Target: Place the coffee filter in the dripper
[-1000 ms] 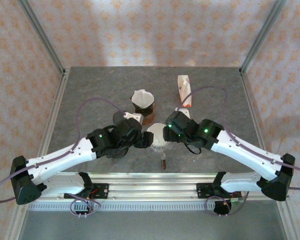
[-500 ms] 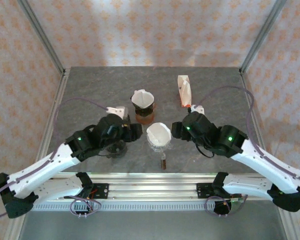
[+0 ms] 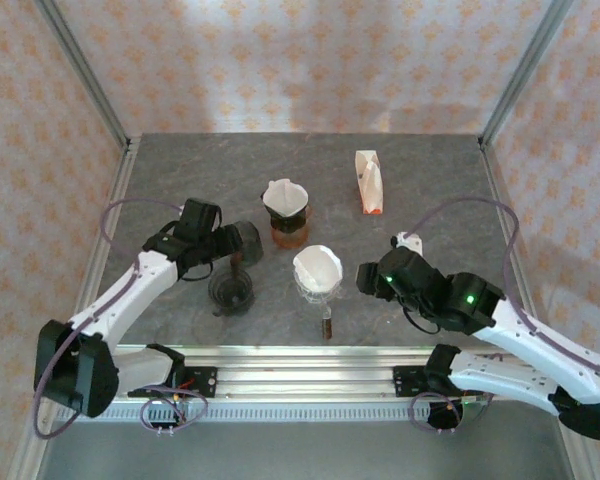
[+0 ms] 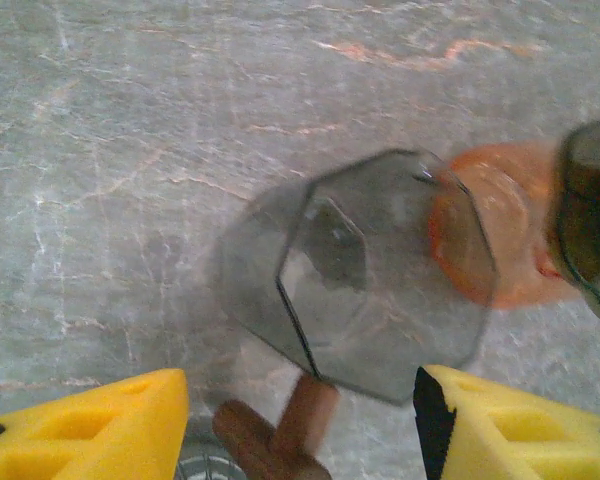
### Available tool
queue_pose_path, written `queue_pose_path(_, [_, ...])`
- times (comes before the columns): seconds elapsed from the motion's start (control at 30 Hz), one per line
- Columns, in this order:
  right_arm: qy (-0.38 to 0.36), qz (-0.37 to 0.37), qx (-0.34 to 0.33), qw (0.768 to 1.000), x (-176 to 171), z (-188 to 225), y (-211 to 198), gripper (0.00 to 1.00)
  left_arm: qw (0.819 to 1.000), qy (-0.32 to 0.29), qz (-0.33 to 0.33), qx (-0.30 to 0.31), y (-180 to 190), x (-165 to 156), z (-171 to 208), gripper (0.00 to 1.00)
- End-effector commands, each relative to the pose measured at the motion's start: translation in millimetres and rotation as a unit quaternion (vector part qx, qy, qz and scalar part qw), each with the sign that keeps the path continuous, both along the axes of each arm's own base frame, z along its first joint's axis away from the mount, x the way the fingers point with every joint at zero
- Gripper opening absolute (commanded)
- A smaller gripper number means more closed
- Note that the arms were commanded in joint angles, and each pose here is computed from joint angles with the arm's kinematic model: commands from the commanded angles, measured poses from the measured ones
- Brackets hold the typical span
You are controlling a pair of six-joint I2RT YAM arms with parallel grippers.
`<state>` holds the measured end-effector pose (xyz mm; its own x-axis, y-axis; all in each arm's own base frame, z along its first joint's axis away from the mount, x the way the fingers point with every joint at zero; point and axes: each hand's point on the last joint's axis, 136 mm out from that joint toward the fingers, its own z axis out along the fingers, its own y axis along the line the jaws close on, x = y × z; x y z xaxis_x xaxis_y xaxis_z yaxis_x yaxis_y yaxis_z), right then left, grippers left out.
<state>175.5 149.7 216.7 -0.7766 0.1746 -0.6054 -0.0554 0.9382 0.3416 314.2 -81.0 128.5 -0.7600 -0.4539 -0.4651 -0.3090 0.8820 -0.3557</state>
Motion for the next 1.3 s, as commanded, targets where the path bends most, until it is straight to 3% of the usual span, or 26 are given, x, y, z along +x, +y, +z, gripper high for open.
queue_pose_path(0.0, [-0.005,-0.012,0.013,1.0,-2.6,-0.4,-5.3,0.72,0.999,-0.032,0.02,-0.002,7.3,24.0,5.5,0.63])
queue_pose_path(0.13, [-0.004,-0.013,0.012,1.0,-4.4,-4.2,-8.4,0.72,0.999,-0.022,0.033,-0.001,8.8,37.4,-8.4,0.61])
queue_pose_path(0.3, [-0.004,-0.011,0.01,1.0,-5.4,-5.9,-9.4,0.72,0.999,-0.015,0.037,-0.001,6.8,47.9,-17.1,0.52])
queue_pose_path(0.53, [-0.005,-0.015,0.008,1.0,-6.5,-10.1,-13.3,0.72,0.999,0.005,0.042,0.022,13.6,43.1,-26.1,0.3])
queue_pose_path(0.93, [-0.007,-0.023,0.004,1.0,-8.1,-12.3,-20.4,0.71,0.998,0.018,0.044,0.036,19.5,32.5,-26.8,0.01])
queue_pose_path(1.27, [0.008,-0.029,0.001,1.0,-19.1,-31.4,-33.9,0.71,0.999,0.002,0.044,0.014,16.0,29.1,-3.1,0.0])
